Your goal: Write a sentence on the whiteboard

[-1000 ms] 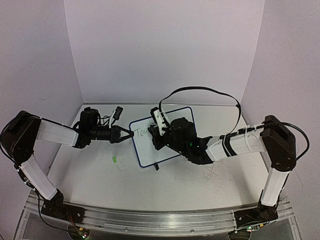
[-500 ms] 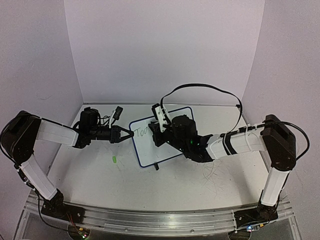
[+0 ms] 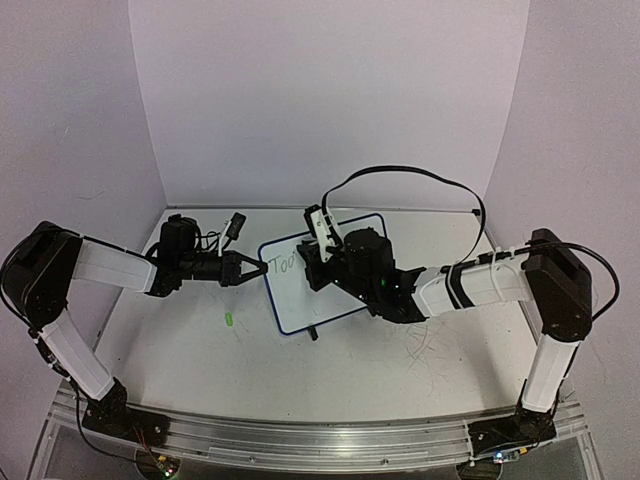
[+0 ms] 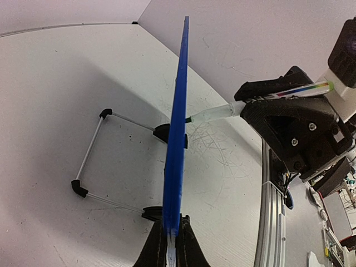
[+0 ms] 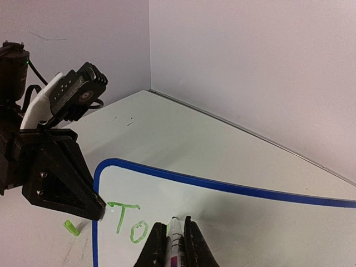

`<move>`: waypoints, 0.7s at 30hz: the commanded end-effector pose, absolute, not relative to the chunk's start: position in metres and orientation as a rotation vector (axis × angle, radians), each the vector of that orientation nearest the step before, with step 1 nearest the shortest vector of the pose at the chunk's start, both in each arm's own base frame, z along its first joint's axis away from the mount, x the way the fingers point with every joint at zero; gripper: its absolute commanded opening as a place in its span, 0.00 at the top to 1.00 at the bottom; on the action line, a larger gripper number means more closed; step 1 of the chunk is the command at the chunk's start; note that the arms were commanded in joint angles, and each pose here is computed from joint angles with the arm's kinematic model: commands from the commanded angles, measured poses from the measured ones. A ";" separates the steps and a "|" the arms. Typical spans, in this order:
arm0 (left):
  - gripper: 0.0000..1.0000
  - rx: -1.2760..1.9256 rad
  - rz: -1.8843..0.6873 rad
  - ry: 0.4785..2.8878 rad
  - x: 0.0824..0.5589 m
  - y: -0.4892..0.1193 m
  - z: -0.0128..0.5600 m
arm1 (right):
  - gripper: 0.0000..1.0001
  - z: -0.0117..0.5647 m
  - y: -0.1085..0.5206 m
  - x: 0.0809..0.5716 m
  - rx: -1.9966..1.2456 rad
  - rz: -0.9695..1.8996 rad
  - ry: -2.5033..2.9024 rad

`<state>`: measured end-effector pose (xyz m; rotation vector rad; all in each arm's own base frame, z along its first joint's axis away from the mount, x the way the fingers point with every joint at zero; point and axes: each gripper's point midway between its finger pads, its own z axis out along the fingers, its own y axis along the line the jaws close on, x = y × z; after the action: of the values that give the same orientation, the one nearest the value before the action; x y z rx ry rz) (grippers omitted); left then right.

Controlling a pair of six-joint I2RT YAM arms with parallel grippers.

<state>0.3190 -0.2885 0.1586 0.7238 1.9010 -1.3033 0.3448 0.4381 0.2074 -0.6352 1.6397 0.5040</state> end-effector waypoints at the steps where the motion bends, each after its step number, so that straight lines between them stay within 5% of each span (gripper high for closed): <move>1: 1.00 0.767 -1.280 1.814 0.320 -0.288 0.183 | 1.00 0.221 0.431 0.359 -0.577 0.481 1.621; 21: 1.00 0.771 -1.285 1.816 0.319 -0.289 0.182 | 1.00 0.221 0.430 0.358 -0.556 0.460 1.627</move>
<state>0.3189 -0.2885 0.1586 0.7239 1.9010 -1.3037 0.3447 0.4373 0.2069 -0.6260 1.6402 0.5040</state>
